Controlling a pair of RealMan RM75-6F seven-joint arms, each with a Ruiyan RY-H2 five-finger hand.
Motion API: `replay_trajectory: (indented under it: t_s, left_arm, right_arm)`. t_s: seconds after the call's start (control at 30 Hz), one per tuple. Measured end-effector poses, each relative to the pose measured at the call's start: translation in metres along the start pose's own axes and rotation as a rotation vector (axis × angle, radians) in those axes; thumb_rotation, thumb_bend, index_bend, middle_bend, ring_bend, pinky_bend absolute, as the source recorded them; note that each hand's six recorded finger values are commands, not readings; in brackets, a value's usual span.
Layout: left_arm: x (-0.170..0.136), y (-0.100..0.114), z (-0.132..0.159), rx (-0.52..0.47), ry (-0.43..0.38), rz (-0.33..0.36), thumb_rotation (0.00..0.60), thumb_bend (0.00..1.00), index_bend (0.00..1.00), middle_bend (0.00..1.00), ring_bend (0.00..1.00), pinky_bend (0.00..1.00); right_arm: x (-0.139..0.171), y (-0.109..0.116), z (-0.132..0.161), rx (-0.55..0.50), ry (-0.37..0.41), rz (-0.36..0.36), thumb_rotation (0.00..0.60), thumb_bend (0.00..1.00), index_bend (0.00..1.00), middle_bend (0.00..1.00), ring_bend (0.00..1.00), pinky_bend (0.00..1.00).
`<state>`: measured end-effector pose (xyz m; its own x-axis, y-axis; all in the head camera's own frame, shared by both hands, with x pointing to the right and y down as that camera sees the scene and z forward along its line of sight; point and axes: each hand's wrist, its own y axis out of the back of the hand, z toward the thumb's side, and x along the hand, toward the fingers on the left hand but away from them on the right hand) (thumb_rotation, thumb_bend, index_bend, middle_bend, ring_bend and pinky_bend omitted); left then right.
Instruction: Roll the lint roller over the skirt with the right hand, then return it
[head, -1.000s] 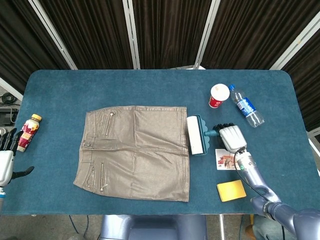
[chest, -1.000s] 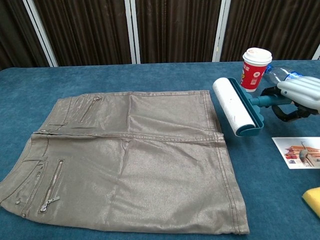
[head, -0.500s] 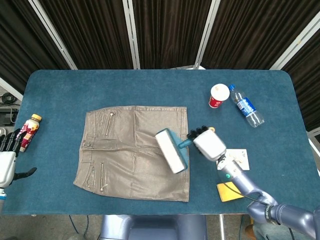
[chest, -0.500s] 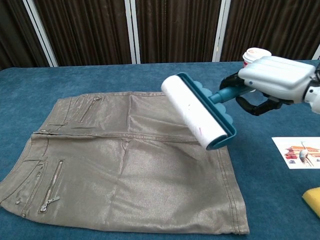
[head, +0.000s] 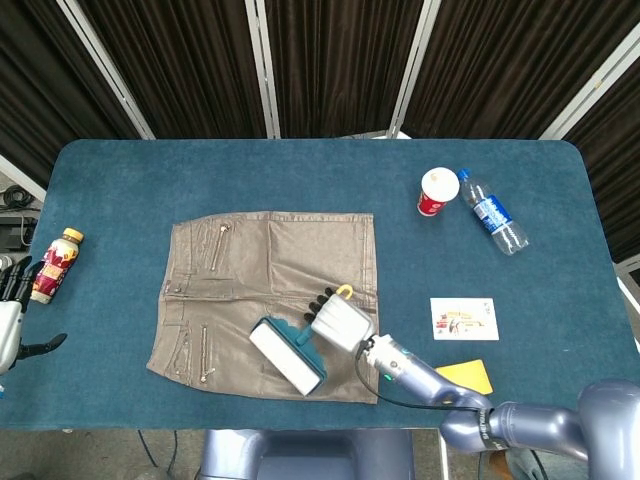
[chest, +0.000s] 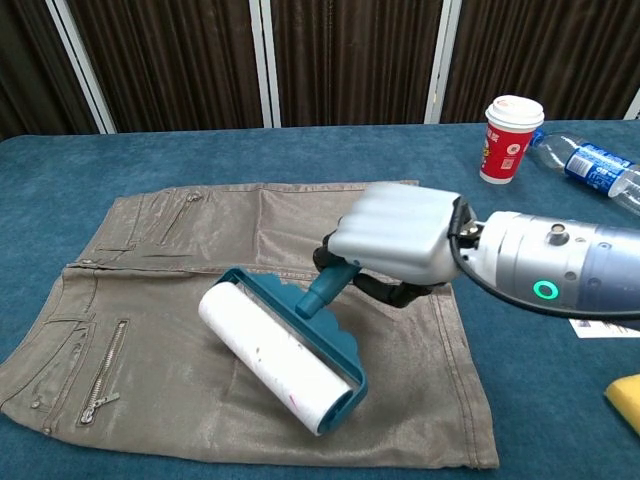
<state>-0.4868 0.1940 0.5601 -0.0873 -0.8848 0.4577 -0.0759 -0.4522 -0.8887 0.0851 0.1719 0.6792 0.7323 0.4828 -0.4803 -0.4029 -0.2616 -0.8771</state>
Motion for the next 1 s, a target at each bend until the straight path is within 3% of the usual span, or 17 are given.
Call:
replay_trajectory:
  t_s: [0.27, 0.6, 0.8, 1.0]
  left_arm:
    - [-0.001, 0.002, -0.001, -0.006, -0.003, 0.001, 0.6, 0.0, 0.0, 0.0, 0.0, 0.0]
    - [-0.002, 0.0, 0.004, -0.001, -0.015, -0.003, 0.6, 0.0, 0.0, 0.0, 0.0, 0.0]
    - [-0.001, -0.003, 0.007, 0.003, -0.02, -0.012, 0.6, 0.0, 0.0, 0.0, 0.0, 0.0]
    - [0.0, -0.005, 0.01, 0.001, -0.027, -0.018, 0.6, 0.0, 0.0, 0.0, 0.0, 0.0]
  right_arm:
    - [-0.005, -0.014, -0.008, 0.125, -0.042, 0.027, 0.6, 0.98, 0.47, 0.48, 0.38, 0.4]
    - [0.023, -0.048, -0.081, 0.334, -0.205, 0.105, 0.6, 0.98, 0.47, 0.48, 0.38, 0.4]
    - [0.04, -0.059, -0.121, 0.365, -0.291, 0.159, 0.6, 0.98, 0.47, 0.48, 0.38, 0.4]
    - [0.04, -0.056, -0.114, 0.367, -0.264, 0.144, 0.6, 0.98, 0.47, 0.48, 0.38, 0.4]
